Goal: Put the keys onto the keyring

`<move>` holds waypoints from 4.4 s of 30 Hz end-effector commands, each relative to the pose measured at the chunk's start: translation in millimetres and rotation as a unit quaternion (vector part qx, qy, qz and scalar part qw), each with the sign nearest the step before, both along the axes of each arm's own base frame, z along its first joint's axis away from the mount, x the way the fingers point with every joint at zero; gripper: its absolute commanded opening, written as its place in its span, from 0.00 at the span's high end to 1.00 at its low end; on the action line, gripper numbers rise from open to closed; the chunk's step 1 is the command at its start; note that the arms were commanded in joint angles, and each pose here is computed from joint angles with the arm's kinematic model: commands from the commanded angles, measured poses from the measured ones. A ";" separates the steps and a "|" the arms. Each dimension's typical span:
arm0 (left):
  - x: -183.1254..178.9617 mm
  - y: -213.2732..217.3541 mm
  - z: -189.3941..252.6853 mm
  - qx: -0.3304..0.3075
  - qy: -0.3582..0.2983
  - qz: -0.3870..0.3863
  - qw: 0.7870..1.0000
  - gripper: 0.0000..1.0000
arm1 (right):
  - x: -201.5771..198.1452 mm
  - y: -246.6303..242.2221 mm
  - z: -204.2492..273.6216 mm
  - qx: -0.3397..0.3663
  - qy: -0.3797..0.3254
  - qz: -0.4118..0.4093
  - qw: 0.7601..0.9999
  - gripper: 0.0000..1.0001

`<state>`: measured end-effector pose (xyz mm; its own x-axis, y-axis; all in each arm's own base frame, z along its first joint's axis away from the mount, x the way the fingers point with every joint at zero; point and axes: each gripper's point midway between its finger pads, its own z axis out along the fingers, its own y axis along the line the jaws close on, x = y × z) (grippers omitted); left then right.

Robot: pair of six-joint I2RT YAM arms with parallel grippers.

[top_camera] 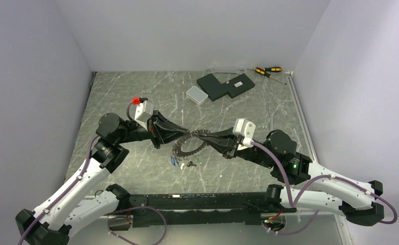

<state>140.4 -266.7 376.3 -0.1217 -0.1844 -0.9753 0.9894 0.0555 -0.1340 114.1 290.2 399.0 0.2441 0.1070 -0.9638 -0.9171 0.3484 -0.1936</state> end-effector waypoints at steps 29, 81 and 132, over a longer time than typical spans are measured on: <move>-3.3 18.0 47.0 -0.117 -0.041 0.046 0.991 1.00 | 15.0 9.3 47.6 0.061 -0.005 -0.027 0.998 1.00; -31.4 26.7 -1.4 0.046 -0.062 0.008 0.997 0.40 | 11.6 6.9 43.3 0.035 -0.029 -0.004 0.999 1.00; -9.2 8.4 -1.8 0.049 -0.075 -0.005 0.996 1.00 | 3.4 8.0 68.7 0.053 -0.047 0.018 0.997 1.00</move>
<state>136.1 -262.6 354.4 -0.0449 -0.0467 -0.9979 0.9981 0.0402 -0.0468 127.3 319.6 398.5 0.2365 0.0395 -0.9708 -0.9306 0.2965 -0.2147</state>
